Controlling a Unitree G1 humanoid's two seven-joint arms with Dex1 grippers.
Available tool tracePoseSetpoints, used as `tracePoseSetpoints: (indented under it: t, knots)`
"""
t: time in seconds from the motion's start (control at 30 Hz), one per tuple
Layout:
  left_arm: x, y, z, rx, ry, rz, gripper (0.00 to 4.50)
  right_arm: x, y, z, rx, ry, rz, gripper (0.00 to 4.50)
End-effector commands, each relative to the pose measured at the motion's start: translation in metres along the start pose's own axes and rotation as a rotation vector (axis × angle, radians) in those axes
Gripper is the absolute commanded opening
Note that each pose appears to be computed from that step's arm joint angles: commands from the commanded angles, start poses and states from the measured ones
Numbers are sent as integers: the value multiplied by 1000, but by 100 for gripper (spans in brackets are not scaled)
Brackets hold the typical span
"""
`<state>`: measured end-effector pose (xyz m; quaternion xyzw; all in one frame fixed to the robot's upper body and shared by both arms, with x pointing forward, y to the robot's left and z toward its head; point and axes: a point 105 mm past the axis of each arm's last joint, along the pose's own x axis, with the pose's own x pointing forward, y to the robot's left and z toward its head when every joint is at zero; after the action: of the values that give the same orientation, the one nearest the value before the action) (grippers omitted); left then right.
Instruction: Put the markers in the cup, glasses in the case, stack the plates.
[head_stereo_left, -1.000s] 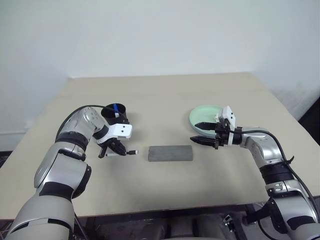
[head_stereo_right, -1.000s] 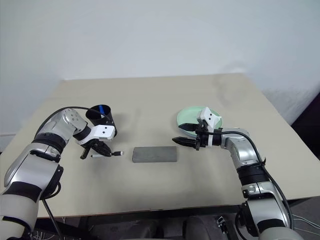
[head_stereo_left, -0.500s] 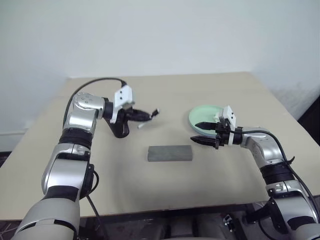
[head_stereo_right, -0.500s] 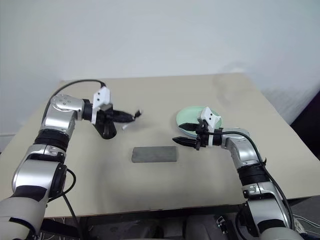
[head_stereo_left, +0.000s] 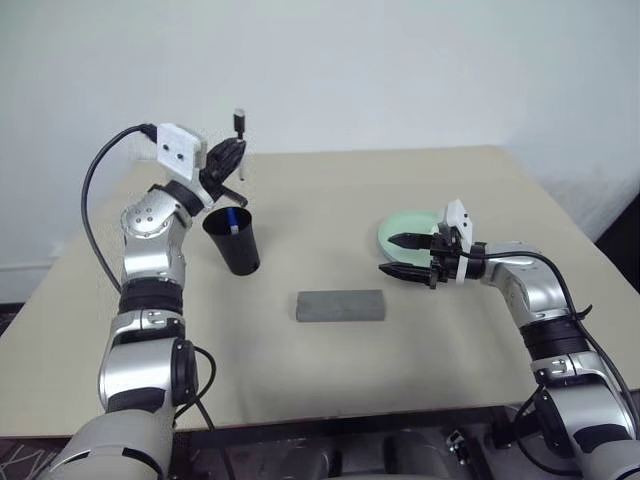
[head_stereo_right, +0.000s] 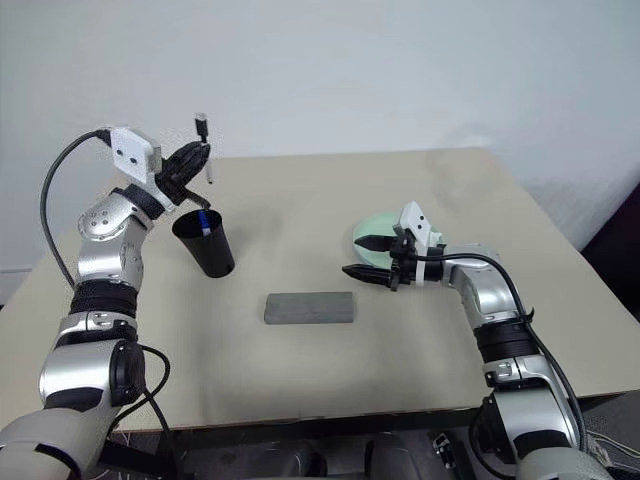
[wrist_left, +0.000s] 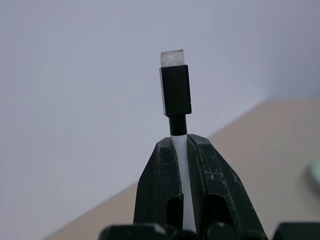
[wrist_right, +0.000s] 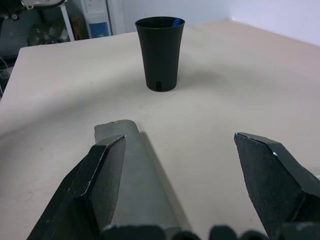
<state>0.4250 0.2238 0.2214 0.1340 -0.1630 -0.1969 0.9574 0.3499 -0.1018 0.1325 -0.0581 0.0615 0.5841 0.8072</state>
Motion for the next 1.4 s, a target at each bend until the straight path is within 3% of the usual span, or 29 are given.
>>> tracePoseSetpoints:
  t: [0.03,0.33,1.2,1.4]
  knots:
    - [-11,21,1,18,-36,135,4,1,-1,24,-73,-59,9,376]
    - [-26,4,-33,-60,-18,143,4,1,-1,23,-70,-60,7,376]
    - [-30,-13,-56,-159,35,151,4,-1,0,21,-65,-60,-3,376]
    - [-32,-14,-57,-165,41,154,171,0,0,20,-64,-58,-3,376]
